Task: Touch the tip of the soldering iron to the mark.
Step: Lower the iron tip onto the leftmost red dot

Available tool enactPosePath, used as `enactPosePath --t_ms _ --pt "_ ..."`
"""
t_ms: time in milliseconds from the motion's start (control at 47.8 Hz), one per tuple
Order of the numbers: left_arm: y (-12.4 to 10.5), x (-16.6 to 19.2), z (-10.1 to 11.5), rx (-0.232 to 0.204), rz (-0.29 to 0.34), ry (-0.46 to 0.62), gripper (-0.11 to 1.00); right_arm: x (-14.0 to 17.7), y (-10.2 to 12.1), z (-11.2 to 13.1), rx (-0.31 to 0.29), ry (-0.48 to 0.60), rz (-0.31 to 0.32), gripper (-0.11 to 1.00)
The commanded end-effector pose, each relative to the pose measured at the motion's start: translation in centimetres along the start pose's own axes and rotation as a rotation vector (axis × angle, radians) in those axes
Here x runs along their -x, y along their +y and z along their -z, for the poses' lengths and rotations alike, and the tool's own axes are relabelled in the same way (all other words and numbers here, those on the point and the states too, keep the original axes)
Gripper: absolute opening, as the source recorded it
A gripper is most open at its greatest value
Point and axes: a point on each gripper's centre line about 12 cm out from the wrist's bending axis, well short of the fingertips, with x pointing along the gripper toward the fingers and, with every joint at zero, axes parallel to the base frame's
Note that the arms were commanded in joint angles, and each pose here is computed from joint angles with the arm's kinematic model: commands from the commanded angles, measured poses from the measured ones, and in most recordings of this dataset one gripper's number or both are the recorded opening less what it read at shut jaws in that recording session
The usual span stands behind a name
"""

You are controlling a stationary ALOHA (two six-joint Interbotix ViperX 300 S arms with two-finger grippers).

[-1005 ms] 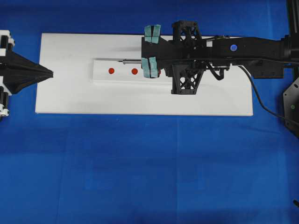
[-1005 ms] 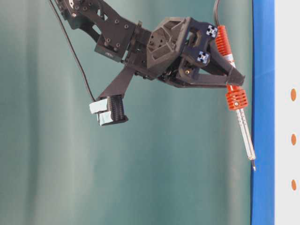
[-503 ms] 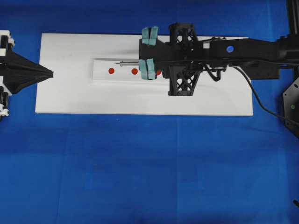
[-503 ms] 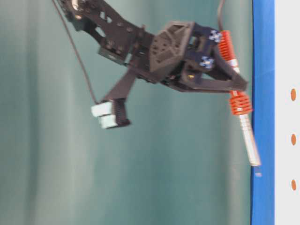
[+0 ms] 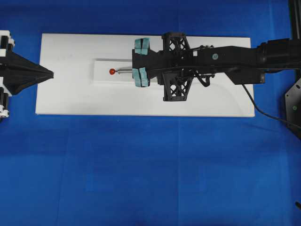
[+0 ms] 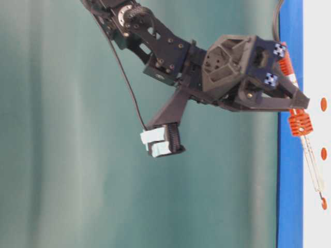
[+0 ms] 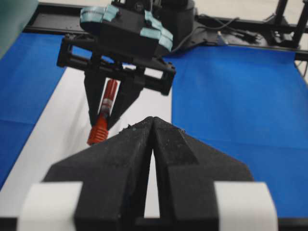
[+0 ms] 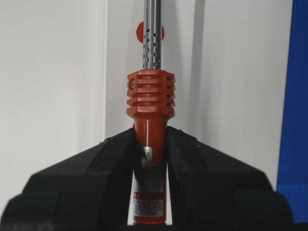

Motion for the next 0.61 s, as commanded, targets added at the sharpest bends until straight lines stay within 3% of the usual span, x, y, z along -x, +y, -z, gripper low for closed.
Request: enactPosePath --t_ms 0,586 --pt "0.00 -0.14 -0.34 -0.003 0.000 -0.009 0.00 0.81 -0.16 -1.35 -0.003 -0.053 -0.001 0.06" --pt "0.03 -0.11 -0.37 -0.003 -0.002 -0.011 0.00 0.72 -0.56 -1.27 -0.012 -0.045 0.005 0.06"
